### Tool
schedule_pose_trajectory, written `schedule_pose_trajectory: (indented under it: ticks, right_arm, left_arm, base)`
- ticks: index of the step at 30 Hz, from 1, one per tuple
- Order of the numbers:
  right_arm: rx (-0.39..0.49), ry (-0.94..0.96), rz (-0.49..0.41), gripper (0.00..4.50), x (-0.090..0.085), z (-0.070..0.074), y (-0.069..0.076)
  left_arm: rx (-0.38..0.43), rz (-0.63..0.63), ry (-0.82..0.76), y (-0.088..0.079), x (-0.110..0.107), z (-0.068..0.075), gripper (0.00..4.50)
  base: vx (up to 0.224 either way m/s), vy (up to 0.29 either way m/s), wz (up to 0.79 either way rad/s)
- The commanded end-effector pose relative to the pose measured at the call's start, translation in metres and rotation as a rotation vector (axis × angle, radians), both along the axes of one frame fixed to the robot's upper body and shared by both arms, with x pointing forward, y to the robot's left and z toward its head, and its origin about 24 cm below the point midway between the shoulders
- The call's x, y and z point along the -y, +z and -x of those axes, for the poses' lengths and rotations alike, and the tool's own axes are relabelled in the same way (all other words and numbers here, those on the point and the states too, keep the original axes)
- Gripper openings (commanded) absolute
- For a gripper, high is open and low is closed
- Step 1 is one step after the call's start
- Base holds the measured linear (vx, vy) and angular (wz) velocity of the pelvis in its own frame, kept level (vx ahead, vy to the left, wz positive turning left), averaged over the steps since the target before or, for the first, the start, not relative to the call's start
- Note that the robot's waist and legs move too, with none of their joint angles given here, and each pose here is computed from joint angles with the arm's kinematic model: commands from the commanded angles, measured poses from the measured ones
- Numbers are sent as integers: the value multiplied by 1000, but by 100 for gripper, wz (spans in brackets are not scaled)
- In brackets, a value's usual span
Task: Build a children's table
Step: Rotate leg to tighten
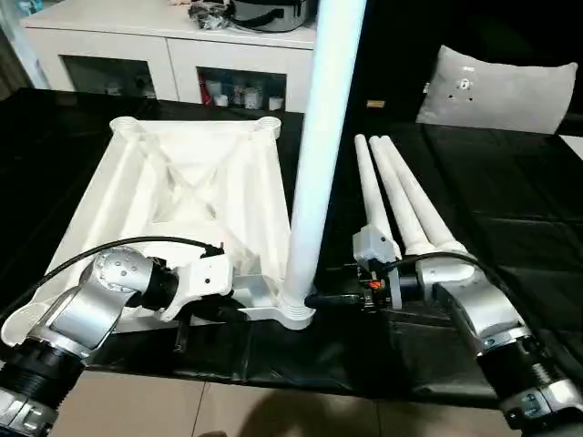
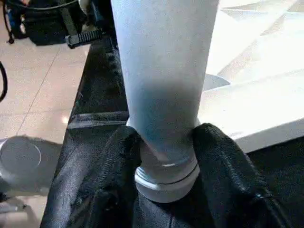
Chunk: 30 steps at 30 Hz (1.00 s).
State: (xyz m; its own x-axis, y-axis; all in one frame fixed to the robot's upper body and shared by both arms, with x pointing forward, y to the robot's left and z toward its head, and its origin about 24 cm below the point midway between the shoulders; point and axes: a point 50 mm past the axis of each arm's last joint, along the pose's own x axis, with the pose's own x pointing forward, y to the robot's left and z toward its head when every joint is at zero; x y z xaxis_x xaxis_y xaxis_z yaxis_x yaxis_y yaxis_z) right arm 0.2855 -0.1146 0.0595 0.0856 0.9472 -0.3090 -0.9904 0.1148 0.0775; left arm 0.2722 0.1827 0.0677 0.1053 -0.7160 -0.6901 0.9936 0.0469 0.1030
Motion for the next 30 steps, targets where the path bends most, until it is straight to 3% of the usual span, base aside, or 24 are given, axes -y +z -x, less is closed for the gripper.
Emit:
schedule_pose_trajectory:
  ticks: [1,6,12,20,23,30]
  right_arm:
    - [-48,20,3,234,-8,4,-5]
    - [-60,33,-11,276,-9,6,-3]
    - [38,-6,32,330,-14,2,-7]
    - [16,-3,28,330,-18,2,-9]
    - [9,-4,29,294,-18,2,-10]
    - [-18,-1,42,261,-15,4,-14]
  left_arm:
    - [25,-3,-39,3,5,0,0]
    - [28,-1,-39,3,7,-1,0]
    - [31,-3,-38,3,7,-2,0]
    - [31,-7,-39,3,6,-2,0]
    - [31,-11,-40,3,5,-2,0]
    - [30,-12,-36,3,4,-1,0]
  base:
    - [0,0,0]
    - [0,0,0]
    - [0,0,0]
    - [0,0,0]
    - [0,0,0]
    - [0,0,0]
